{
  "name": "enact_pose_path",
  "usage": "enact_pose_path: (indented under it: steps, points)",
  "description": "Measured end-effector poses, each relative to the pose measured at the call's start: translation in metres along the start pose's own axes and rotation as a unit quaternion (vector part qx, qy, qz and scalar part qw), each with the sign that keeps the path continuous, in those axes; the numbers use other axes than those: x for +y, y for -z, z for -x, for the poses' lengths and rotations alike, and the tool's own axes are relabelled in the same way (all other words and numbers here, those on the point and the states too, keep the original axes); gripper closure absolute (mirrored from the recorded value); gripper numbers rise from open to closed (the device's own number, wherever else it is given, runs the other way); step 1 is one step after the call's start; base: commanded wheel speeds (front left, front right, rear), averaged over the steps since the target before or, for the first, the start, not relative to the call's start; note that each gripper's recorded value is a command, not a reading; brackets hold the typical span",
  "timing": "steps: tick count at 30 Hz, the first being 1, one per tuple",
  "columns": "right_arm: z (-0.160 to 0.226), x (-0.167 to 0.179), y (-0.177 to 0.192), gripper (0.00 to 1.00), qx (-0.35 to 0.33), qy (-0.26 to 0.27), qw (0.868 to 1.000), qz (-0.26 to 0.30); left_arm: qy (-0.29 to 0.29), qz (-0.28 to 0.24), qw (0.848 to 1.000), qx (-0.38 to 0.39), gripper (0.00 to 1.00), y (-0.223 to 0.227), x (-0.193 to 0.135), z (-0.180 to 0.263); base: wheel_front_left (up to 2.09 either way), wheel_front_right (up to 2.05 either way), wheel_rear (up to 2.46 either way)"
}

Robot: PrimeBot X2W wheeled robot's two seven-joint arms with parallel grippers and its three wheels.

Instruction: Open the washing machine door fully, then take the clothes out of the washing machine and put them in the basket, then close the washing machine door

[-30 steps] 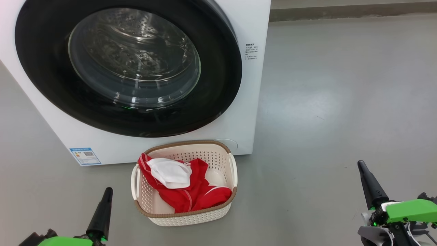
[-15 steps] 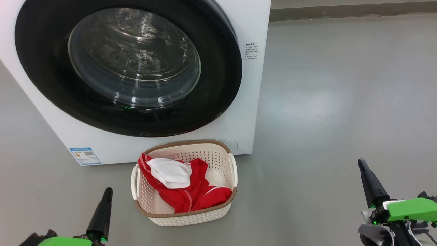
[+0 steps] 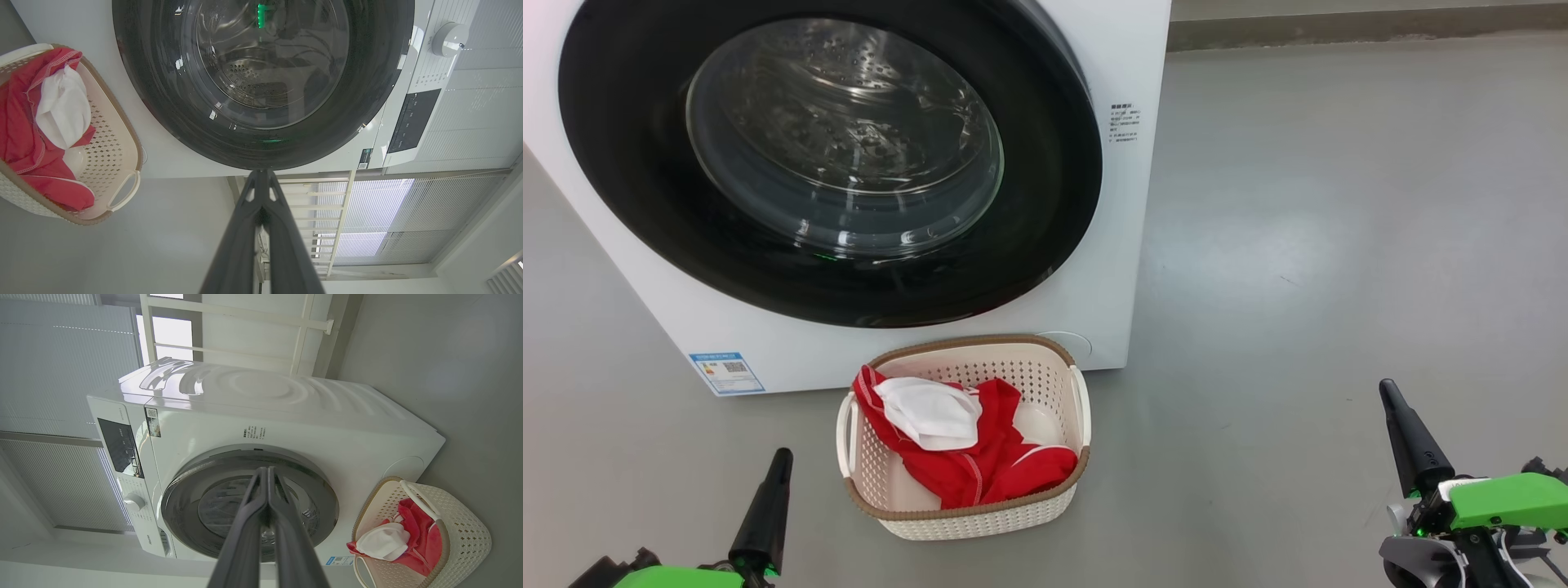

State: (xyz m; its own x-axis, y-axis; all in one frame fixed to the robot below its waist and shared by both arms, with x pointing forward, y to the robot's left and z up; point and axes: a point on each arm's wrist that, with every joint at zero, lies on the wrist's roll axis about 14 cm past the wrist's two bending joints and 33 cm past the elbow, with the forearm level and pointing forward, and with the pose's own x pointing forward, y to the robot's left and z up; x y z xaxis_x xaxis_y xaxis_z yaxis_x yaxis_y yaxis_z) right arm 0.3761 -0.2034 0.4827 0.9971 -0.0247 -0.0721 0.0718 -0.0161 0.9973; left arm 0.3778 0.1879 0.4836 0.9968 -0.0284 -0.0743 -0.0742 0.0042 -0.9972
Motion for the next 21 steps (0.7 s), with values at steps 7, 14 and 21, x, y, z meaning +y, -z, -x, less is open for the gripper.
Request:
enact_pose_path:
  steps: [7,14,21]
  points:
    - [0.0000,0.0000,-0.0001,1.00,0.000,0.000,1.000,0.000,0.000,0.000,1.000,0.000,1.00,0.0000,0.0001,0.0000,0.00,0.00,0.00]
    - [0.0000,0.0000,-0.0001,1.00,0.000,0.000,1.000,0.000,0.000,0.000,1.000,0.000,1.00,0.0000,0.0001,0.0000,0.00,0.00,0.00]
    - [0.0000,0.0000,-0.0001,1.00,0.000,0.000,1.000,0.000,0.000,0.000,1.000,0.000,1.00,0.0000,0.0001,0.0000,0.00,0.00,0.00]
